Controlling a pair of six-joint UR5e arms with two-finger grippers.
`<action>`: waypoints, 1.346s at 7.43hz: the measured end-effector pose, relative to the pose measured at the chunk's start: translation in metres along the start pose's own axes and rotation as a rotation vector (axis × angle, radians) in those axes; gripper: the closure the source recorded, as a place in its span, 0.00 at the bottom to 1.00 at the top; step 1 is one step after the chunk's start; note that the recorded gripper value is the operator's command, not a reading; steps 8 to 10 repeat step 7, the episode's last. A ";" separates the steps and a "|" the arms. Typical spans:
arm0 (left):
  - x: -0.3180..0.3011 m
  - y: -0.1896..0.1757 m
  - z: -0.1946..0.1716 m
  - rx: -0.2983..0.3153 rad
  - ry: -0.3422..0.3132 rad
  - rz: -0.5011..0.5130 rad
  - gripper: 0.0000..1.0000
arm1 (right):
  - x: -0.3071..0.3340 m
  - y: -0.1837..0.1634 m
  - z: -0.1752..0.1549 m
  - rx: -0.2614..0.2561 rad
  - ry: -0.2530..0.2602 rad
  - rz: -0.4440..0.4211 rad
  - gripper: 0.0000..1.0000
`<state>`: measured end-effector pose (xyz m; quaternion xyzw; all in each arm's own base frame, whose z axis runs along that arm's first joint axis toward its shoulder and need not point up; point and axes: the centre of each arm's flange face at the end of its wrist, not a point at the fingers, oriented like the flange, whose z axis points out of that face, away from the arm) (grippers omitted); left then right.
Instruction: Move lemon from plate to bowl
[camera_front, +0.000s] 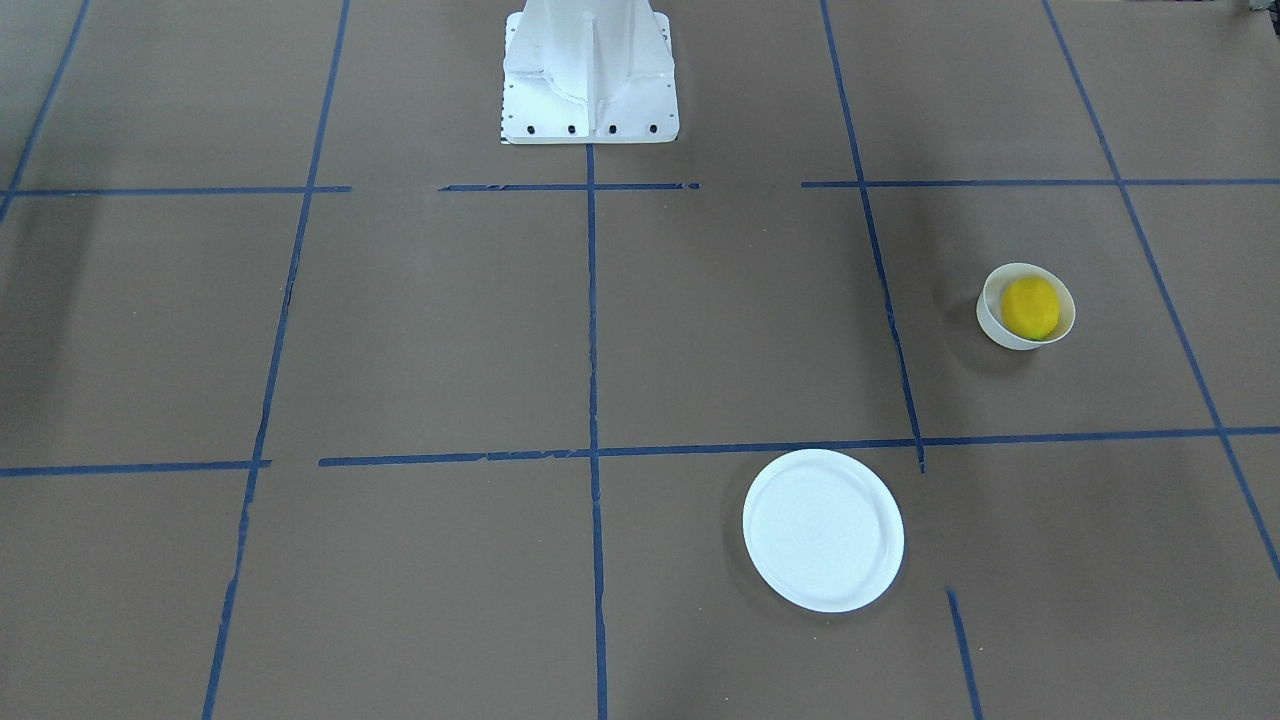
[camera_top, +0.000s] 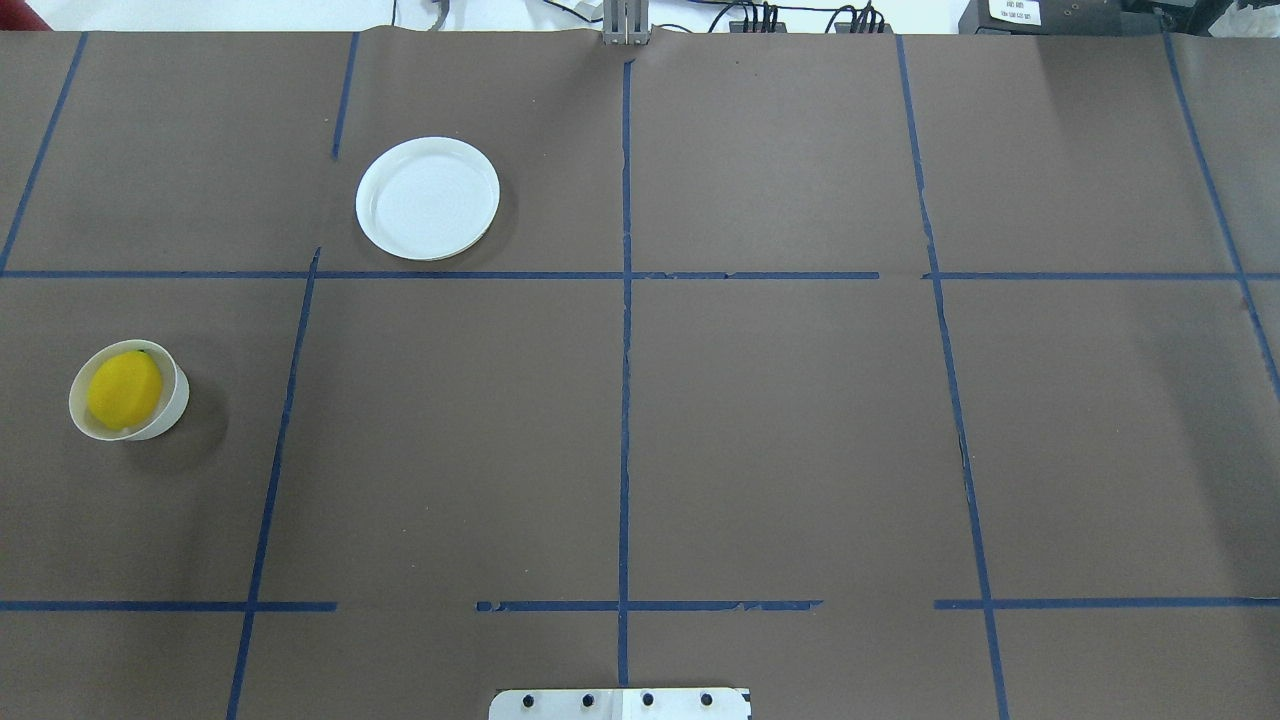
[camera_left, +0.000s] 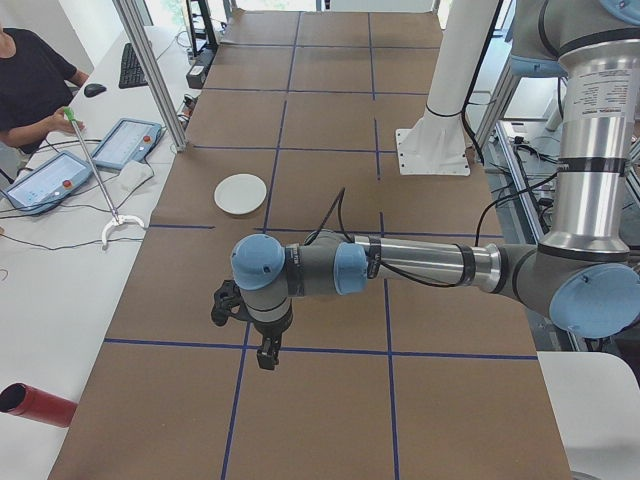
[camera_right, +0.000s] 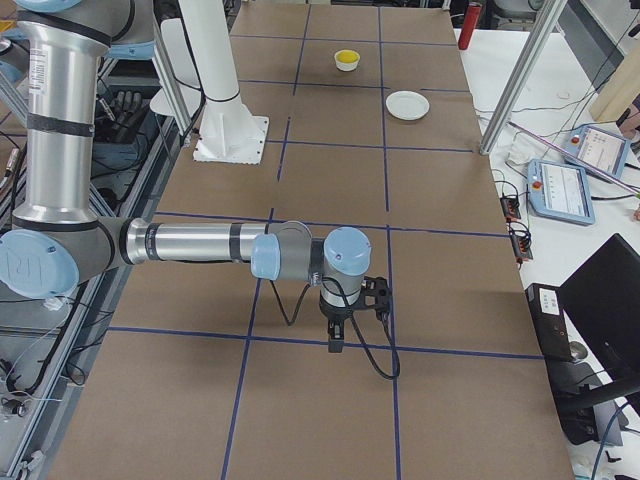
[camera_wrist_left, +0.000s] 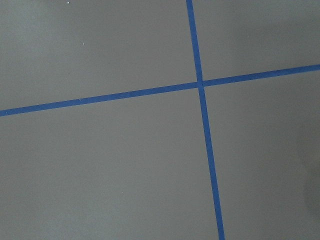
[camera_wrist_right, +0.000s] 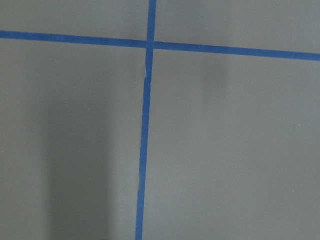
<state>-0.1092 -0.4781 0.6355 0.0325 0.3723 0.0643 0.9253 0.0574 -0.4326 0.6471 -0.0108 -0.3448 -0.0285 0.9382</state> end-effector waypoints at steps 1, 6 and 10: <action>0.000 0.000 0.000 0.000 0.000 0.000 0.00 | 0.000 0.000 0.000 0.000 0.000 0.000 0.00; 0.001 -0.001 -0.001 0.012 -0.003 0.007 0.00 | 0.000 0.000 0.000 0.000 0.000 0.000 0.00; 0.001 -0.001 -0.001 0.012 -0.003 0.009 0.00 | 0.000 0.000 0.000 0.000 0.000 0.000 0.00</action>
